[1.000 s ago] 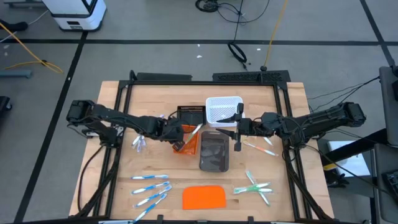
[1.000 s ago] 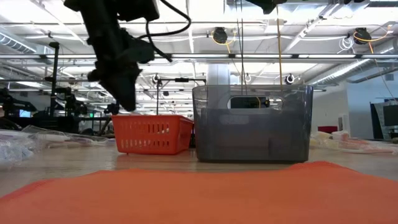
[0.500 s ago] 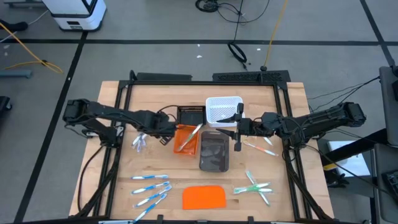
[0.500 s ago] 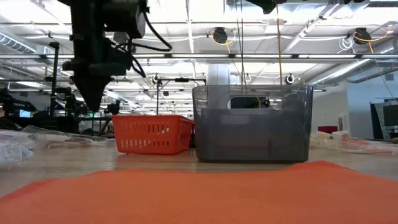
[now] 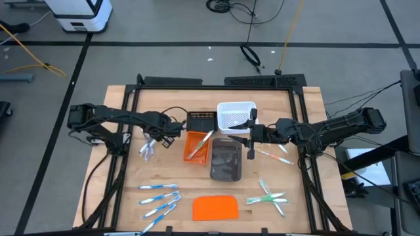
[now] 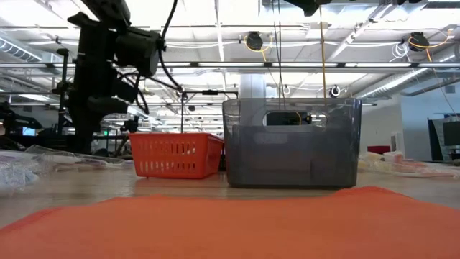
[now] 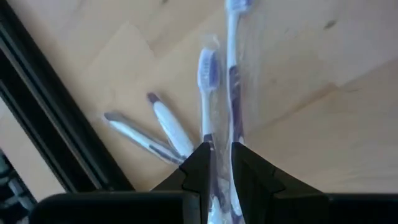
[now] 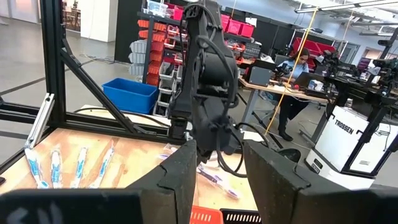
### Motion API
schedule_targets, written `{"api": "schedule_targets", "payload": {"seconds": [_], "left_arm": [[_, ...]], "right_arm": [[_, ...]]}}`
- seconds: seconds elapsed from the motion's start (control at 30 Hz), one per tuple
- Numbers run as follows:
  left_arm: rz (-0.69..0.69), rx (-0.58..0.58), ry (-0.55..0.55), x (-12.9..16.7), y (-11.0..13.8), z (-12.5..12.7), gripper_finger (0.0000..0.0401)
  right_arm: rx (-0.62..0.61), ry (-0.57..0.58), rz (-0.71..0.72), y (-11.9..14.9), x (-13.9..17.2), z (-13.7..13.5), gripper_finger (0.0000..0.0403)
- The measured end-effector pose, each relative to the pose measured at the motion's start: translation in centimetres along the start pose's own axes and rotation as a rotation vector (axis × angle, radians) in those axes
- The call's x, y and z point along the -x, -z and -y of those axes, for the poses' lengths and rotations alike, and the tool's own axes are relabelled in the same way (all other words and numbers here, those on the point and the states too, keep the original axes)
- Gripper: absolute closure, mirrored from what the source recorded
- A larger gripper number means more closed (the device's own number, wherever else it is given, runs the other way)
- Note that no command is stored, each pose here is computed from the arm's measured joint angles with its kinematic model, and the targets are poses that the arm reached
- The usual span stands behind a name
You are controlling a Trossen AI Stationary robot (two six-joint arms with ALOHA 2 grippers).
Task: Pick & Place Toothbrushes
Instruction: Put the violet toothbrush into the transparent bin
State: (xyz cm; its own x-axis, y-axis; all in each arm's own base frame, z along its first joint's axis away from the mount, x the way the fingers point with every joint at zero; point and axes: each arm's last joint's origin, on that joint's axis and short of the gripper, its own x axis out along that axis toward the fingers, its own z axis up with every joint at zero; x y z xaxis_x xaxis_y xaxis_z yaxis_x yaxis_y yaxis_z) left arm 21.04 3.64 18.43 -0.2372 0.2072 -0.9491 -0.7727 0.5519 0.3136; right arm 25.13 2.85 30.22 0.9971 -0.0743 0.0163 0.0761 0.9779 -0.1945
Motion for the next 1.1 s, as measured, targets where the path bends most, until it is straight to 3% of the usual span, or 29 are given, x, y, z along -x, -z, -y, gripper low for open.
{"api": "schedule_targets", "payload": {"seconds": [0.63,1.1], "left_arm": [[0.021,-0.008,0.092,-1.4,-1.0,0.0,0.0334],[0.0,-0.046,0.07,-2.5,-1.4,0.8,0.0334]], "right_arm": [[0.0,0.0,0.0,0.0,0.0,0.0,0.0277],[-0.004,-0.001,-0.001,0.0,0.0,0.0,0.0277]]}}
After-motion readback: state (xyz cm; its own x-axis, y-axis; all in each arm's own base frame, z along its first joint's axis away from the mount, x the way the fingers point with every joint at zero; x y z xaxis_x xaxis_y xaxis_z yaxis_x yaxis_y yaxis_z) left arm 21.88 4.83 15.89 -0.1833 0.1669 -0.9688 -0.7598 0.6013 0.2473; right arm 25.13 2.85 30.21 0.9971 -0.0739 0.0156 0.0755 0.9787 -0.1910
